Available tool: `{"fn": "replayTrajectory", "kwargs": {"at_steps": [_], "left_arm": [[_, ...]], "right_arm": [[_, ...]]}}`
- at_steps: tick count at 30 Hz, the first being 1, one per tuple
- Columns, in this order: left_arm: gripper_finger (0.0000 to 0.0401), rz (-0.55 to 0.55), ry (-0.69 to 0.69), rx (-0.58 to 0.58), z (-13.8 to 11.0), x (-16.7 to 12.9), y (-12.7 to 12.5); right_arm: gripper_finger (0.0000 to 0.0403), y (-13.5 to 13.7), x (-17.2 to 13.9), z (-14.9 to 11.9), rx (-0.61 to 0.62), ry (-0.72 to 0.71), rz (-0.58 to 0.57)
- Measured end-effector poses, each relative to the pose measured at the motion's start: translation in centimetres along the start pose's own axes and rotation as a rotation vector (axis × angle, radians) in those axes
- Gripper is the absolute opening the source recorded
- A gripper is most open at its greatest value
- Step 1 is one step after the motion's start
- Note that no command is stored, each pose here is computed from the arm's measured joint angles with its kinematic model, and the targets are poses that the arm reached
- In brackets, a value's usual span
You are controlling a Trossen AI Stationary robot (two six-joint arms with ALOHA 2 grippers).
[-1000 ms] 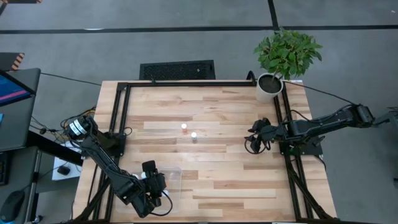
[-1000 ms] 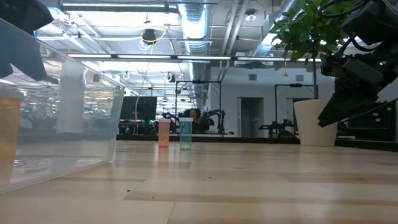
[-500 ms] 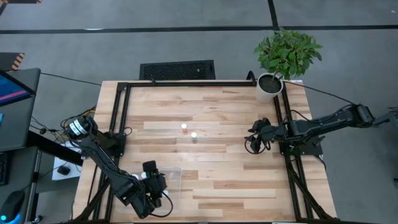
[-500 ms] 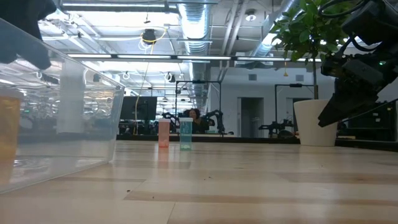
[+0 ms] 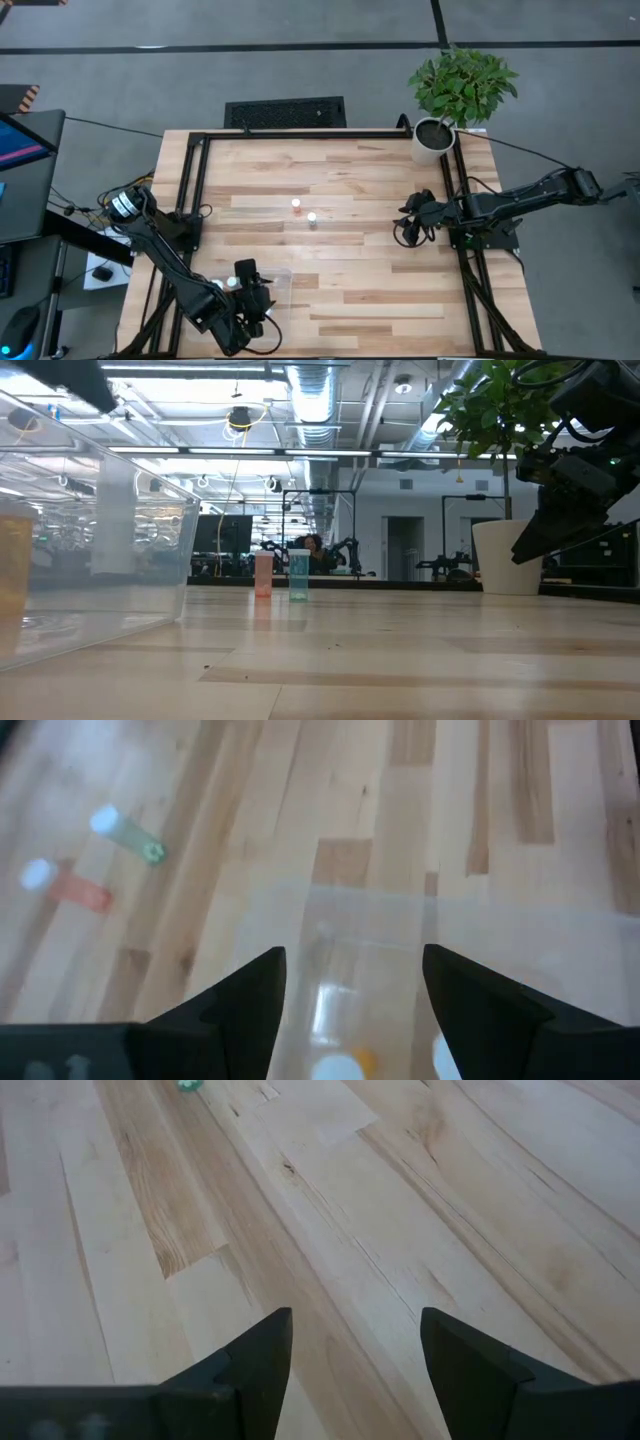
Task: Pick and place medicine bottles into bin by pill shape (circle, oval)
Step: Put the blue pill bottle into the right transparent bin
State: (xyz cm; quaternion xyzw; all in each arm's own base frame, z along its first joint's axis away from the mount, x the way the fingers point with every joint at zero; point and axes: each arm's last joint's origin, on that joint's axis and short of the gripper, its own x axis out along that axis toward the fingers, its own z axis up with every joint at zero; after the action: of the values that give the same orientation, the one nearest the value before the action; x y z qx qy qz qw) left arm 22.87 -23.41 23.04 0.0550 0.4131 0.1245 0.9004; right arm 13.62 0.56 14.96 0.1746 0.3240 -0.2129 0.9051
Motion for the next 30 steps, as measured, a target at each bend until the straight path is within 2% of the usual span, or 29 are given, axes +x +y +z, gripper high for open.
{"fn": "replayTrajectory", "kwargs": {"at_steps": [8, 15, 18, 20, 25, 30], "left_arm": [[0.023, 0.138, -0.047, 0.051, 2.3, 1.4, 2.1], [0.023, 0.295, 0.013, 0.099, 5.2, 5.2, 6.7], [0.023, 0.324, 0.036, 0.107, 6.7, 7.3, 9.3], [0.023, 0.297, 0.038, 0.108, 7.9, 8.6, 10.9], [0.023, 0.143, -0.049, 0.097, 10.9, 11.1, 14.4], [0.0231, 0.065, -0.035, 0.033, 11.6, 12.8, 17.7]], "right_arm": [[0.0234, 0.0, 0.0, 0.0, 0.0, 0.0, 0.0], [0.0234, 0.0, 0.0, 0.0, 0.0, 0.0, 0.0], [0.0234, 0.0, 0.0, 0.0, 0.0, 0.0, 0.0], [0.0234, 0.0, 0.0, 0.0, -0.001, 0.0, 0.0], [0.0234, 0.0, 0.0, 0.0, -0.001, 0.0, 0.0], [0.0234, 0.0, 0.0, 0.0, -0.002, 0.0, 0.0]]}}
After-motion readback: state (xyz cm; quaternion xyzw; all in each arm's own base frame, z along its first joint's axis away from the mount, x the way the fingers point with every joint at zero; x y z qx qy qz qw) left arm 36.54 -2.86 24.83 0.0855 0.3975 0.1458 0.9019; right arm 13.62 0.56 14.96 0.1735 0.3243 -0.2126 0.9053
